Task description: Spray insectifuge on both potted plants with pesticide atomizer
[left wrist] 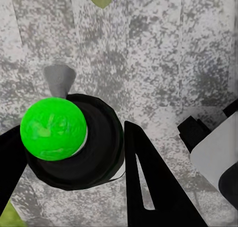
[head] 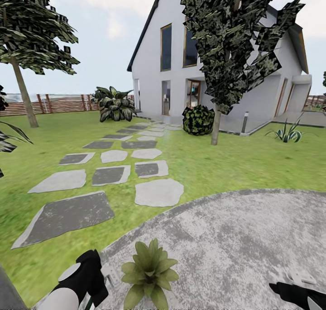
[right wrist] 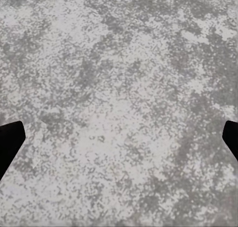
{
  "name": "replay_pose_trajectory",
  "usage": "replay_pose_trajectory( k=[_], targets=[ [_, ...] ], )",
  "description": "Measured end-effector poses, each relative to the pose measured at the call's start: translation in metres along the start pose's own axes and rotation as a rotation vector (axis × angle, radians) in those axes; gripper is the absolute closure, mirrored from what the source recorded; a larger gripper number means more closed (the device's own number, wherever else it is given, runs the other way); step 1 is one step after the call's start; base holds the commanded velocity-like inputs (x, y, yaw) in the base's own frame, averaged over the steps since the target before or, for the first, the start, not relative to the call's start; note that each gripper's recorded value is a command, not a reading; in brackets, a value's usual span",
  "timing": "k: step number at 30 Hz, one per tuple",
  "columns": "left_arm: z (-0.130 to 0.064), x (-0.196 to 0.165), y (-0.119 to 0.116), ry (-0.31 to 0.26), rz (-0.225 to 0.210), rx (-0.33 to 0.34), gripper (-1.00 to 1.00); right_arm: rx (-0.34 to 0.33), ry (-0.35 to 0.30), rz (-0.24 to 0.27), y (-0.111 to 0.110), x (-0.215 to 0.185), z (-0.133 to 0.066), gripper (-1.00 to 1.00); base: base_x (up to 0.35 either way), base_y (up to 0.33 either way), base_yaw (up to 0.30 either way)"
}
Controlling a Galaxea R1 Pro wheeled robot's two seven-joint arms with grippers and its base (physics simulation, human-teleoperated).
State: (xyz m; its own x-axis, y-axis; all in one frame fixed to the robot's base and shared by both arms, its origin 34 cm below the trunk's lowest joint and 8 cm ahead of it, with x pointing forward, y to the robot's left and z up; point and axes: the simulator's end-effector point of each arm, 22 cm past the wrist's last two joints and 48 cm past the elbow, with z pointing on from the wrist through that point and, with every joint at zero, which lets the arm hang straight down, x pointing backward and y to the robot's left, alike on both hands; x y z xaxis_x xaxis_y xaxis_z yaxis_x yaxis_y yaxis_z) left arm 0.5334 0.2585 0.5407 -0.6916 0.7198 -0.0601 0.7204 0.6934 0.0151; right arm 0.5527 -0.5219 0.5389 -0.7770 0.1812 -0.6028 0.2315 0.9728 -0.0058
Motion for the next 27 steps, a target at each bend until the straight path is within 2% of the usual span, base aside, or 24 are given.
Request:
replay_pose_trajectory(
  k=[7,14,23,27],
  targets=[
    [0.004,0.001,-0.002,0.005,-0.001,0.009,1.00,0.002,0.012,-0.002,-0.001,0.005,0.002,-1.00,0.000,0.000,0.000],
    [0.006,-0.012,-0.012,-0.057,-0.049,0.059,1.00,0.003,0.021,-0.007,0.001,0.009,0.005,-1.00,0.000,0.000,0.000],
    [-0.005,-0.025,-0.001,-0.093,-0.055,0.032,1.00,0.002,0.022,-0.005,0.003,0.010,0.005,-1.00,0.008,0.000,0.000],
    [-0.003,-0.024,-0.002,-0.090,-0.056,0.035,1.00,0.003,0.025,-0.005,0.002,0.011,0.006,-1.00,0.250,0.000,0.000]
  ],
)
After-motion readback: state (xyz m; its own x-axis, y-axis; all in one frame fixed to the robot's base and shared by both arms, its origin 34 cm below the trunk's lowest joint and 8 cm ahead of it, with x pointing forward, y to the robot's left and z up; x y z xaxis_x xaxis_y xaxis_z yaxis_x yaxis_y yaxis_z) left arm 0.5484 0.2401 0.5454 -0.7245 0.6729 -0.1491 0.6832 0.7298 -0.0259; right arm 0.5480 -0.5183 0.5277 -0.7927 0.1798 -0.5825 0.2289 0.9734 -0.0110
